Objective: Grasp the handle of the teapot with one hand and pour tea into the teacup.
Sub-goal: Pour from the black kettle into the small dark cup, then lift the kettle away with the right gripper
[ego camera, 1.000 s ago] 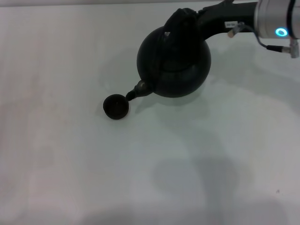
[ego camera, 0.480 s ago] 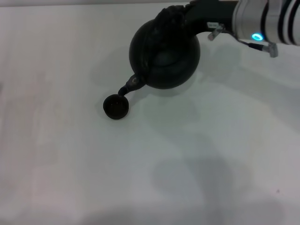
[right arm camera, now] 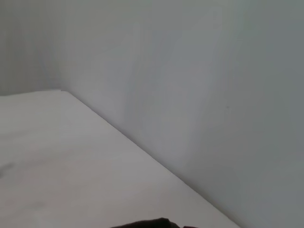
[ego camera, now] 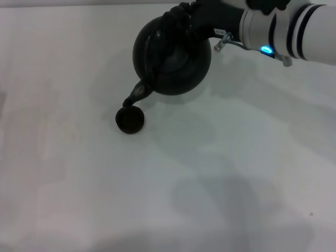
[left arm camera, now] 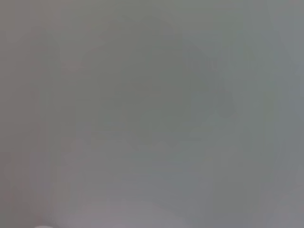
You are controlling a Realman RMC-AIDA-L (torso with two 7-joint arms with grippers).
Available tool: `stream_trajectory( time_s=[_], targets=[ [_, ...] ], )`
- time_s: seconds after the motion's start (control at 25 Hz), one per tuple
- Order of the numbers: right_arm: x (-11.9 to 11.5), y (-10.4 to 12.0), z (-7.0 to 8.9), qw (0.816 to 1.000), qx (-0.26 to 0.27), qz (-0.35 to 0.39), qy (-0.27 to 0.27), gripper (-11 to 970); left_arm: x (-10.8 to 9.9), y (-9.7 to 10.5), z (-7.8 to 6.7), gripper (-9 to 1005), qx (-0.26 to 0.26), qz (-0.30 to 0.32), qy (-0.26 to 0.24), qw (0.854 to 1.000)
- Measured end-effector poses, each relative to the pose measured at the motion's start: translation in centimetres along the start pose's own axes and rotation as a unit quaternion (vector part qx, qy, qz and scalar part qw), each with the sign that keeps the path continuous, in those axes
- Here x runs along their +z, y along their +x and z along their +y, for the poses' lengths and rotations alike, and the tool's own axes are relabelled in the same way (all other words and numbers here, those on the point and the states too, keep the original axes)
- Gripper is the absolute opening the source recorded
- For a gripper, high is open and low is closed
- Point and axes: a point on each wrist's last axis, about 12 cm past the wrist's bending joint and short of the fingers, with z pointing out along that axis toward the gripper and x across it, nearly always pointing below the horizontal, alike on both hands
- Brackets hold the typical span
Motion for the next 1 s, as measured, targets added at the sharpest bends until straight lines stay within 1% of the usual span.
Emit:
stream_trajectory(
  time_s=[0.36, 0.8, 1.0],
  targets=[
    [0.8, 0.2, 1.4, 0.997, -0.070, -0.020, 0.003, 198, -0.1, 0.1, 0.0, 889, 0.001, 0.005, -0.001, 1.000],
    [1.1, 0.7, 2.4, 0.989, -0.138, -0.041, 0.017, 177, 0.0, 0.1, 0.0, 887, 0.000, 0.006, -0.001, 1.000],
    [1.2, 0.9, 2.5, 0.987, -0.152, -0.043, 0.021, 168, 0.0, 0.1, 0.0, 887, -0.001, 0.005, -0.001, 1.000]
  ],
)
